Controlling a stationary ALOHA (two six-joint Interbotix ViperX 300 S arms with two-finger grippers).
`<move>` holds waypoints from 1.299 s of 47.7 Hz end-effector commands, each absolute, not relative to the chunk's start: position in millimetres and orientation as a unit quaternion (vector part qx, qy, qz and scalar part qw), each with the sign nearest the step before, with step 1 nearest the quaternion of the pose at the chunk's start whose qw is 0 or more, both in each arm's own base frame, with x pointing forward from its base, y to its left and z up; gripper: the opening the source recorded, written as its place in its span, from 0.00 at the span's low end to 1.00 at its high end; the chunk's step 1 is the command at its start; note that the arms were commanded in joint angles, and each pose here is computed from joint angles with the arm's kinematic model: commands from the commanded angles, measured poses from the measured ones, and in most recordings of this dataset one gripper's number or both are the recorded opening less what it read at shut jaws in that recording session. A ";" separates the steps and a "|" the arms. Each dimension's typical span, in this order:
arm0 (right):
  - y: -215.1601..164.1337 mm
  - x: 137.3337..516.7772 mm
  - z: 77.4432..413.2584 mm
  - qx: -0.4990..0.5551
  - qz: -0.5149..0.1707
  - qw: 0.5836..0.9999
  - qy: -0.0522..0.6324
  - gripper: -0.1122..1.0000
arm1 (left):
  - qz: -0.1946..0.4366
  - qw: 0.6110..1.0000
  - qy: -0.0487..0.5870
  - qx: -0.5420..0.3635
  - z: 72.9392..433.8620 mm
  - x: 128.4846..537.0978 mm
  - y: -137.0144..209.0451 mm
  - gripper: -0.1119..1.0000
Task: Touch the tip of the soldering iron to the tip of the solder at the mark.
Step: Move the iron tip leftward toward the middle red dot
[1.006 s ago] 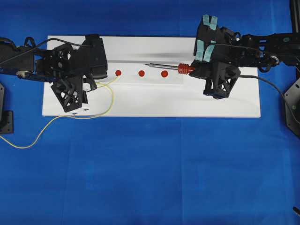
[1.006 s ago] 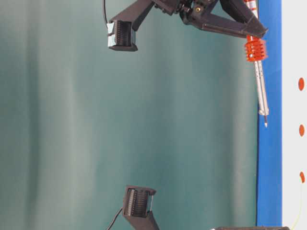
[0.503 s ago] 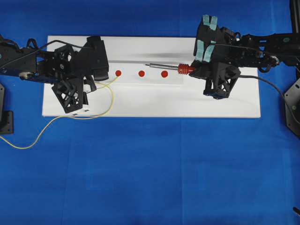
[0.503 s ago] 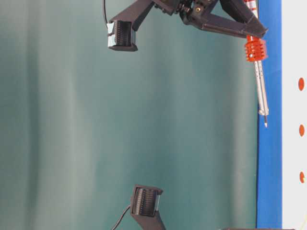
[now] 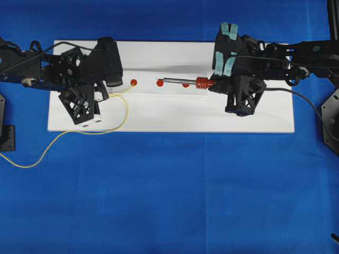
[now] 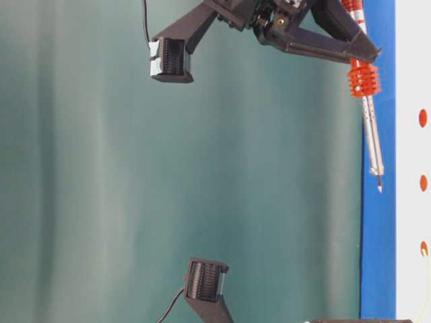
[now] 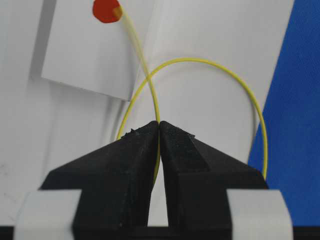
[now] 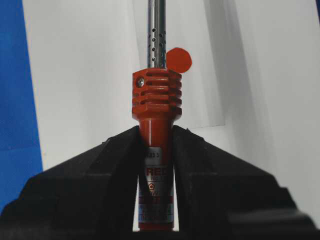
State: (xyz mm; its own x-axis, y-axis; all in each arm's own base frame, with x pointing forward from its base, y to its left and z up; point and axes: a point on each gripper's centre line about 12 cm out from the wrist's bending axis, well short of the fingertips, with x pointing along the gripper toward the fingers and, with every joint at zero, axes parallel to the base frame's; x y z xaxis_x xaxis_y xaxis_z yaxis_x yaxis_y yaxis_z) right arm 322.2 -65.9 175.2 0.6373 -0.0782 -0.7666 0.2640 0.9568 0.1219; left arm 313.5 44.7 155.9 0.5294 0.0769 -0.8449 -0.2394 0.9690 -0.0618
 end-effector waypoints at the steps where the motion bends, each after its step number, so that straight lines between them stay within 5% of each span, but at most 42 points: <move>1: -67.6 328.9 187.7 0.110 -0.096 0.906 0.396 0.16 | 0.091 0.876 0.466 -0.085 162.5 315.6 45.5 0.12; 62: -80.8 391.7 163.1 0.091 -0.084 0.888 0.442 0.16 | 0.091 0.877 0.465 -0.085 163.3 317.7 45.8 0.12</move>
State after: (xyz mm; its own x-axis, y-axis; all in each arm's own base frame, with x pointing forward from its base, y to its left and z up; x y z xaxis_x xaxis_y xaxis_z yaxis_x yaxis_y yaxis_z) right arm 385.1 -80.5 150.7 0.5668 -0.0638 -0.8214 0.2357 0.9679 0.0875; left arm 313.5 44.7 155.9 0.5294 0.0769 -0.8449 -0.2394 0.9690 -0.0618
